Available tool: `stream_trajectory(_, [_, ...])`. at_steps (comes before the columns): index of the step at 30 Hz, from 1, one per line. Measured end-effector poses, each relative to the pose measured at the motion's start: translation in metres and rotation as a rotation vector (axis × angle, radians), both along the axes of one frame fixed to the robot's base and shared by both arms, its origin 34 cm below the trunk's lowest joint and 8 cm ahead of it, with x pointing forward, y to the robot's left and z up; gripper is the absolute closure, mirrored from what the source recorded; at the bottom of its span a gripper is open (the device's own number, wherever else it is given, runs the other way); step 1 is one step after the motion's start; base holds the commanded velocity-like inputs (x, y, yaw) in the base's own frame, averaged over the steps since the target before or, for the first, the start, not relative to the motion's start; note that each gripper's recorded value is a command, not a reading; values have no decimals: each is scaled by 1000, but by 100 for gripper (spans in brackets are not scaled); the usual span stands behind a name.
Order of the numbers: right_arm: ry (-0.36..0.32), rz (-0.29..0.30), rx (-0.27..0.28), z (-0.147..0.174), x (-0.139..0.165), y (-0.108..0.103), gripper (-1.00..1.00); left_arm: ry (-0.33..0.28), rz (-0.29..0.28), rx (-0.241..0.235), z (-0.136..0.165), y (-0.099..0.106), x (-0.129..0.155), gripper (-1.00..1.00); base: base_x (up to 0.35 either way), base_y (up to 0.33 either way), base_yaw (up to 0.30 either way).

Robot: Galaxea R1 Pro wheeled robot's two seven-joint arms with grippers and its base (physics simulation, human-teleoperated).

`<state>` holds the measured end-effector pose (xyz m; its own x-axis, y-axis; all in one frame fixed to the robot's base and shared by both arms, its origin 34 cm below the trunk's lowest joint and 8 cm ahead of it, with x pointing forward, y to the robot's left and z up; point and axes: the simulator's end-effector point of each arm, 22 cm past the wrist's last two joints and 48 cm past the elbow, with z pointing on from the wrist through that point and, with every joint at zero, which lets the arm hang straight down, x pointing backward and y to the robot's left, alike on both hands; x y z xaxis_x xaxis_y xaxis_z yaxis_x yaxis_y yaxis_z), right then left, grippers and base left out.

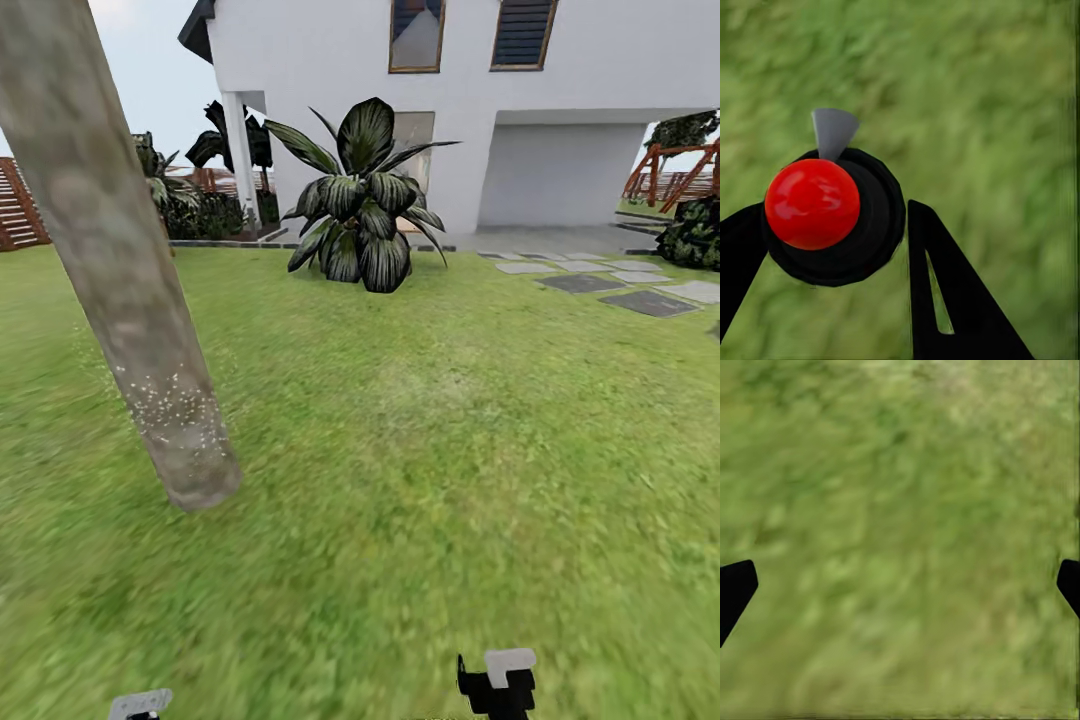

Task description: In the garden, pick up the pesticide atomizer on the floor and spray pesticide onto both trees until each tree trunk is fully covered.

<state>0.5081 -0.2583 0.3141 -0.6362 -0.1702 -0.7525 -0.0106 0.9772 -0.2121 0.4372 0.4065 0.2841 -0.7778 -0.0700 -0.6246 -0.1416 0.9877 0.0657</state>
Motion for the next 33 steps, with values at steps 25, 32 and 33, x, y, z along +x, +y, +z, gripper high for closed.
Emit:
stream_trajectory(25, [5, -85, 33, -2, -4, -10, -100, 2, -8, 1, 0, 0, 0, 100, -215, 179, -300])
stream_trajectory(32, [5, -85, 32, -2, -4, -10, -100, 3, -5, 5, 0, 2, -1, 100, -154, 258, -300])
stream_trajectory(33, [5, -85, 32, -2, -4, -10, -100, 3, -5, 6, 0, 3, -1, 100, -59, 85, -300])
